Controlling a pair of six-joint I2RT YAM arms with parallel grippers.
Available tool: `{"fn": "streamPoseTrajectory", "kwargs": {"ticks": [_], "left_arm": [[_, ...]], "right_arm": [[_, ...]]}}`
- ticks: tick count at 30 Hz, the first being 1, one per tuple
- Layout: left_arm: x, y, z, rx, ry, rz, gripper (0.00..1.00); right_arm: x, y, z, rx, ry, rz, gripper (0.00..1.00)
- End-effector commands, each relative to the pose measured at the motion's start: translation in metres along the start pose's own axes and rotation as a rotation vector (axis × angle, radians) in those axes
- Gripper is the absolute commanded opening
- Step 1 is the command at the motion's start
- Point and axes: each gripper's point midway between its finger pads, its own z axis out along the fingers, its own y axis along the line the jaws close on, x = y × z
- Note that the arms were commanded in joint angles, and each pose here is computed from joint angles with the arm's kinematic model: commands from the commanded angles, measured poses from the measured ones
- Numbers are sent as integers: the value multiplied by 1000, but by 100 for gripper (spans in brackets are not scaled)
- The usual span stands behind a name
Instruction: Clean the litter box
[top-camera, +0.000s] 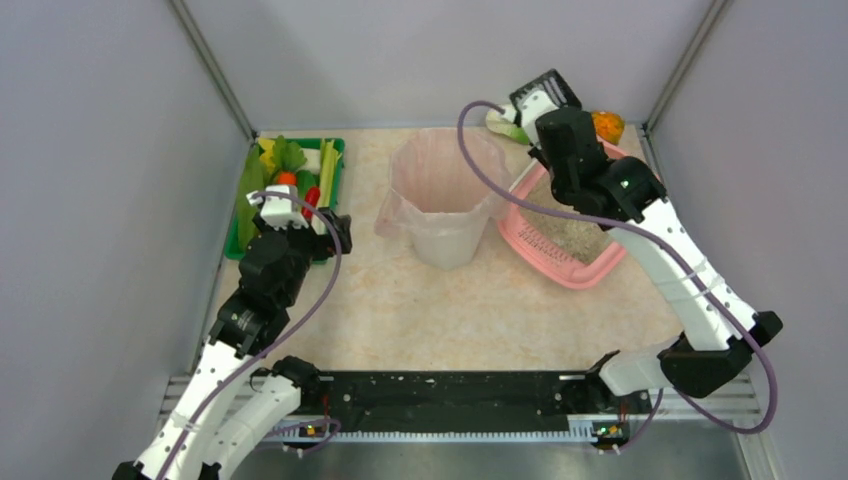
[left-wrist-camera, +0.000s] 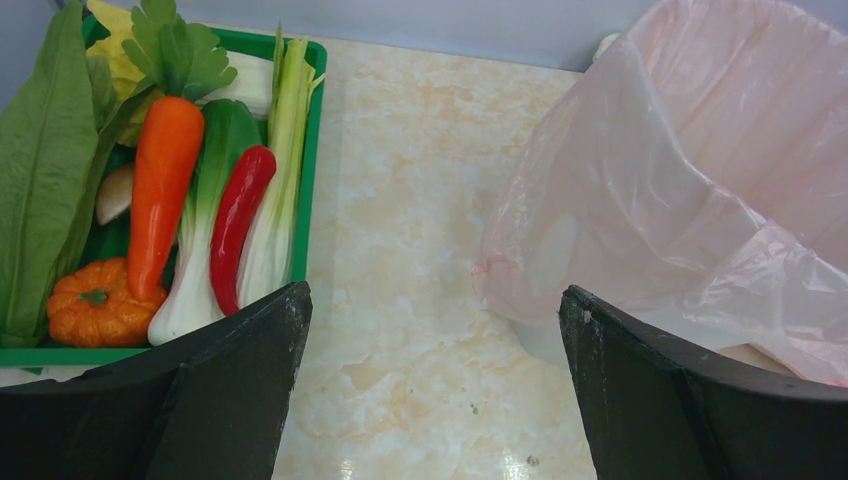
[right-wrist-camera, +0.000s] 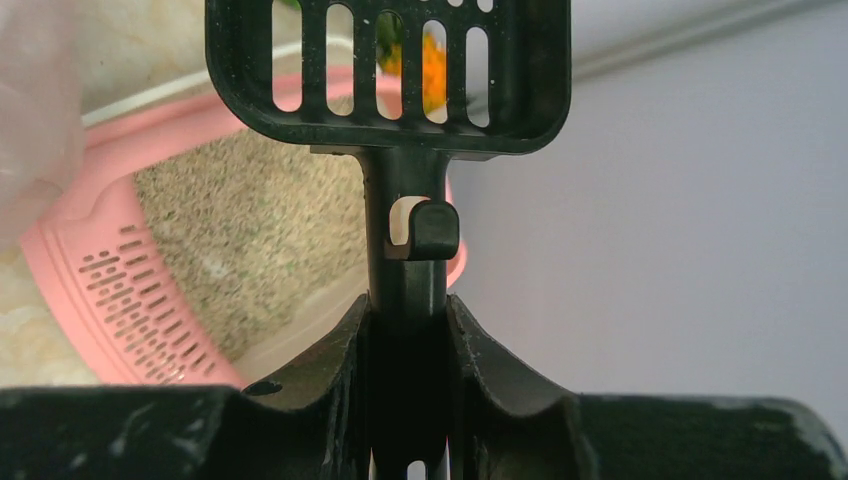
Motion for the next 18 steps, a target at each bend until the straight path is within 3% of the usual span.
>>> {"fn": "streamPoseTrajectory", "kwargs": {"ticks": [1, 5, 13, 18], "left_arm": [[-30, -11, -2, 35, -77, -38, 99], [-32, -14, 1, 42, -73, -40, 99], [-33, -14, 1, 40, -72, -35, 99], [-31, -11, -2, 31, -73, -38, 99]], "right_arm": [[38, 6, -3, -41, 126, 384, 0], [54, 23, 3, -108, 193, 609, 0], [98, 42, 32, -132, 455, 903, 0], [128, 71, 57, -234, 692, 1091, 0]]}}
